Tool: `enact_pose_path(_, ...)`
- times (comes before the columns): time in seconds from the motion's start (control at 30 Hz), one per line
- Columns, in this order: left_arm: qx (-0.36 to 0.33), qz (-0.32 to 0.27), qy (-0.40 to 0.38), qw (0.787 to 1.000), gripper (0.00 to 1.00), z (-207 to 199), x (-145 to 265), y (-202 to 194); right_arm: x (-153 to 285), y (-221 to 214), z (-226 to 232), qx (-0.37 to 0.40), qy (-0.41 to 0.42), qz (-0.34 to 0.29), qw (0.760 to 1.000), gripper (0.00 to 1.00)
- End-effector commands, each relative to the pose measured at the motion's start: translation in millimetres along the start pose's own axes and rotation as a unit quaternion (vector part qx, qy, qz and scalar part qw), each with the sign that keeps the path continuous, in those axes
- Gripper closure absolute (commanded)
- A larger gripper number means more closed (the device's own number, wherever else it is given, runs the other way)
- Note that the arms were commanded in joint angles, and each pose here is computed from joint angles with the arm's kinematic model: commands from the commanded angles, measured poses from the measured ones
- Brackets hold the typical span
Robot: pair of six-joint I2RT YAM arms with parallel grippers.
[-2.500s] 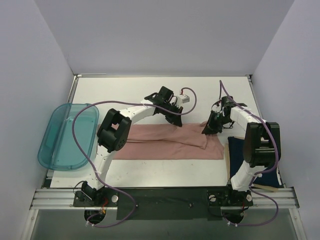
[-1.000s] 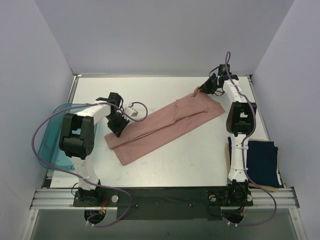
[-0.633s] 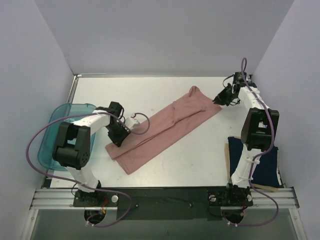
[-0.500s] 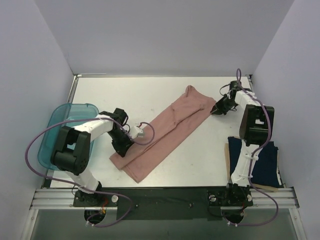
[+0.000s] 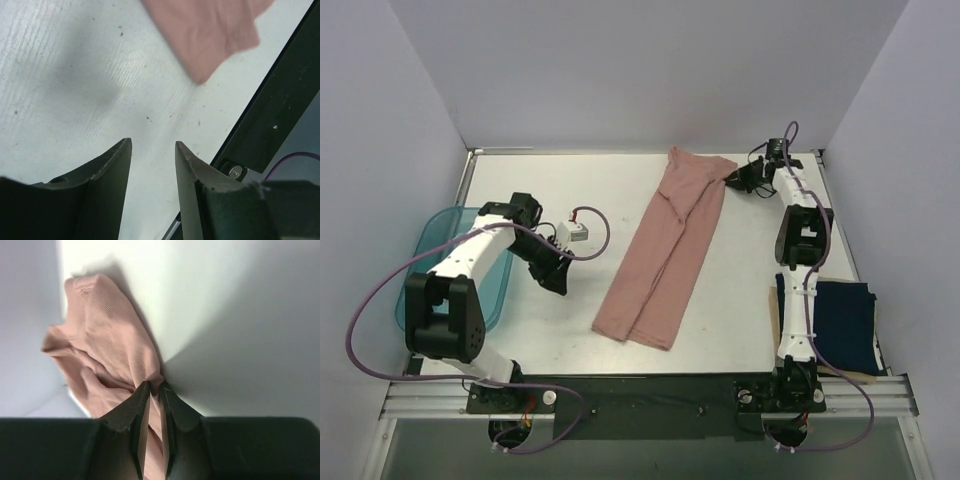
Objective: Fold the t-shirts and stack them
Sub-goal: Rotate the tshirt 90 degrees, then grab the bottom of the folded rectangular tshirt with both arms
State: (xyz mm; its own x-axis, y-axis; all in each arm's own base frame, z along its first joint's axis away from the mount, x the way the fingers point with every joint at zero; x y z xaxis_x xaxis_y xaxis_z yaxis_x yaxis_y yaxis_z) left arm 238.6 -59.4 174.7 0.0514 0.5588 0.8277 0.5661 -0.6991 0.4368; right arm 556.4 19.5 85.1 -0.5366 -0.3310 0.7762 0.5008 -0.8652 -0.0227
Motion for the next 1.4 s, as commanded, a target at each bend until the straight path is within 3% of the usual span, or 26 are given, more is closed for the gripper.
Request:
enact_pose_path(0.0,-0.062,-0.008,-0.004,0.998,0.48,-12,14,1,-25,26,42,-0.062,0.122,-0.036,0.99,0.89)
enact_pose_path(0.03,-0.096,-0.011,-0.004,0.995,0.47,-10,14,1,-22,31,54,-0.061,0.157,-0.05,0.984,0.85)
enact_pose_path(0.17,-0.247,-0.03,-0.004,0.968,0.43,-11,3,7,14,32,62,-0.014,0.155,-0.072,0.985,0.66)
enact_pose_path(0.27,-0.329,-0.04,-0.012,0.943,0.38,-14,-18,21,53,13,51,0.054,0.111,-0.076,0.989,0.53)
enact_pose_path(0.33,-0.376,-0.041,-0.02,0.925,0.37,-22,-35,32,112,-10,52,0.126,0.08,-0.093,0.984,0.48)
enact_pose_path(0.37,-0.412,-0.043,-0.031,0.91,0.36,-31,-49,38,111,-22,24,0.121,0.025,-0.076,0.989,0.48)
enact_pose_path(0.5,-0.476,-0.06,-0.054,0.876,0.34,-56,-81,48,169,-98,-32,0.205,-0.093,-0.034,0.974,0.46)
enact_pose_path(0.67,-0.508,-0.042,-0.065,0.858,0.34,-72,-100,33,204,-212,-127,0.261,-0.19,0.08,0.943,0.46)
enact_pose_path(0.83,-0.504,-0.031,-0.057,0.861,0.35,-75,-105,20,208,-291,-175,0.289,-0.237,0.133,0.918,0.46)
enact_pose_path(1.13,-0.519,-0.033,-0.009,0.854,0.35,-76,-116,8,193,-326,-215,0.268,-0.243,0.129,0.923,0.5)
enact_pose_path(1.23,-0.503,-0.054,0.021,0.862,0.35,-78,-121,11,185,-332,-226,0.265,-0.248,0.131,0.923,0.56)
enact_pose_path(1.33,-0.525,-0.063,0.032,0.848,0.36,-81,-121,13,178,-335,-235,0.274,-0.26,0.115,0.919,0.63)
enact_pose_path(1.37,-0.535,-0.059,0.031,0.843,0.36,-82,-122,11,173,-338,-238,0.269,-0.253,0.124,0.921,0.7)
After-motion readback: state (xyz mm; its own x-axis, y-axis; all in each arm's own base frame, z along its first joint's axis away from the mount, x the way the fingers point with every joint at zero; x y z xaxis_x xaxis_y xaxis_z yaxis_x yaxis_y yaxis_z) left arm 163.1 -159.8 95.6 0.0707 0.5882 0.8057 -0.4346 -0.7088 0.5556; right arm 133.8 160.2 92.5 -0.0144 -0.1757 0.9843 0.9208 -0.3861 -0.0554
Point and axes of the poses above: each gripper's point midway between its finger pads, its own x axis back along the fingers, its own z axis along the line the jaws close on, y = z × x, the point moved 9 cm from there along x, back along the fingers, and after that the axes turned 5 degrees about -x, right-handed, at the moved point
